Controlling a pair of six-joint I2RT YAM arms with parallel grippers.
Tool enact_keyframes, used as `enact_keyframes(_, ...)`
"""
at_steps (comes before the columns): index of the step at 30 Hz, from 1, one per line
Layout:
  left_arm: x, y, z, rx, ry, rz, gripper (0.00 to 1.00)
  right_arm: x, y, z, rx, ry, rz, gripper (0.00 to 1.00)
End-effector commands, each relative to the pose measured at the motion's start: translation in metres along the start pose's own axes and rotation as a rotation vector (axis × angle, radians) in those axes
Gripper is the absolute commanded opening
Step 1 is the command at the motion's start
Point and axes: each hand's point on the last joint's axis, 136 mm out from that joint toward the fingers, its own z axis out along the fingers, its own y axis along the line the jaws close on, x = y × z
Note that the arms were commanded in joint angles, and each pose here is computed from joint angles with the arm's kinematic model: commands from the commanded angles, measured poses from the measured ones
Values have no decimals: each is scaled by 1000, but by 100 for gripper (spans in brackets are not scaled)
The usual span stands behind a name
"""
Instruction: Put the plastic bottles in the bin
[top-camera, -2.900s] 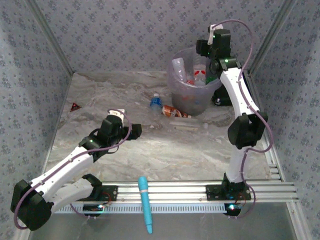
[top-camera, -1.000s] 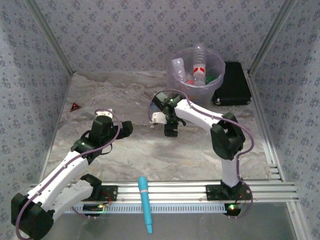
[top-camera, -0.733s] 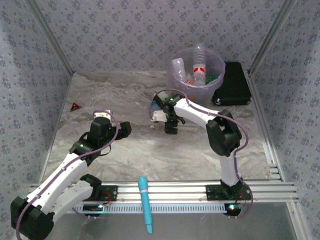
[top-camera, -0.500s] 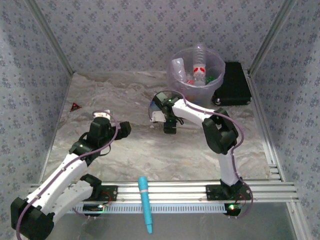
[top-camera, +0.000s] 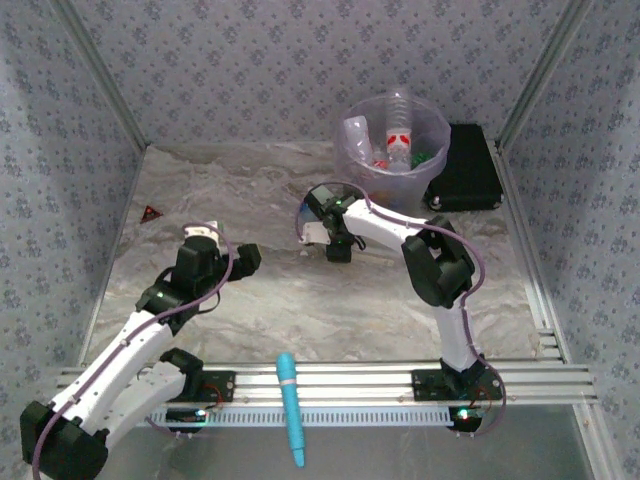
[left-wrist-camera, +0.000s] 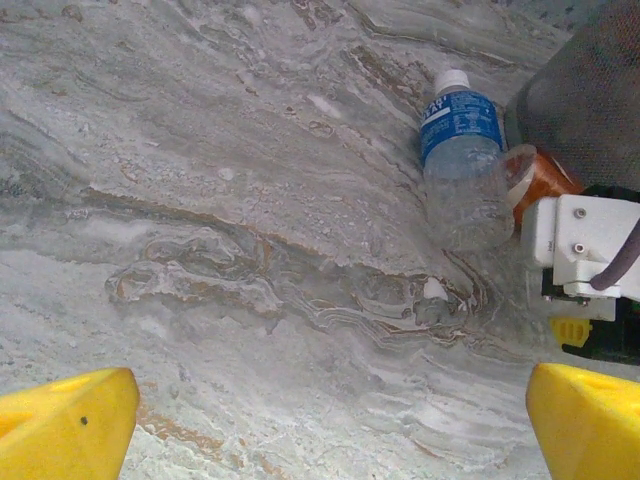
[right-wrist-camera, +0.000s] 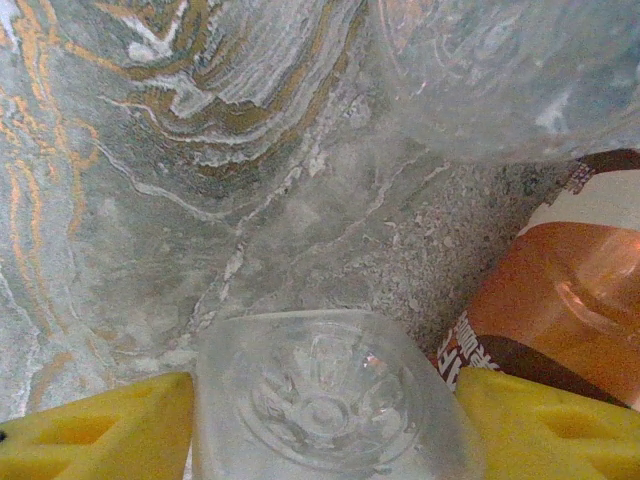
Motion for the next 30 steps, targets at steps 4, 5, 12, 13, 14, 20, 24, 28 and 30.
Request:
enact_keyframes(4,-1,2,-2,2,-11,-13,99,3,-1,-30,12,-5,7,60)
enact_keyframes(5,-1,2,-2,3,-10,-13,99,2,-1,-33,14,-11,9,59)
enact_keyframes(12,-4,1,-3,6,-18,-13,99,1,1,-54,6,-27,31,55)
enact_keyframes(13,-4,1,-3,4,-19,-13,99,0,2,-58,5,-36,35,55)
enact_keyframes(14,-5,1,-4,2,-21,-13,99,-1,2,-65,7,-49,42,55)
enact_keyframes(20,-9,3,-4,-7,-35,-15,99,-24,-14,-144,56,-279,146,45)
enact_keyframes(24,-11,3,-1,-7,-40,-21,99,-30,-35,-209,139,-444,203,40)
enact_keyframes(28,-10,4,2,-9,-31,-22,99,-30,-60,-282,246,-641,279,39)
enact_keyframes(30,-10,4,3,-9,-31,-24,99,-28,-71,-321,288,-771,319,39)
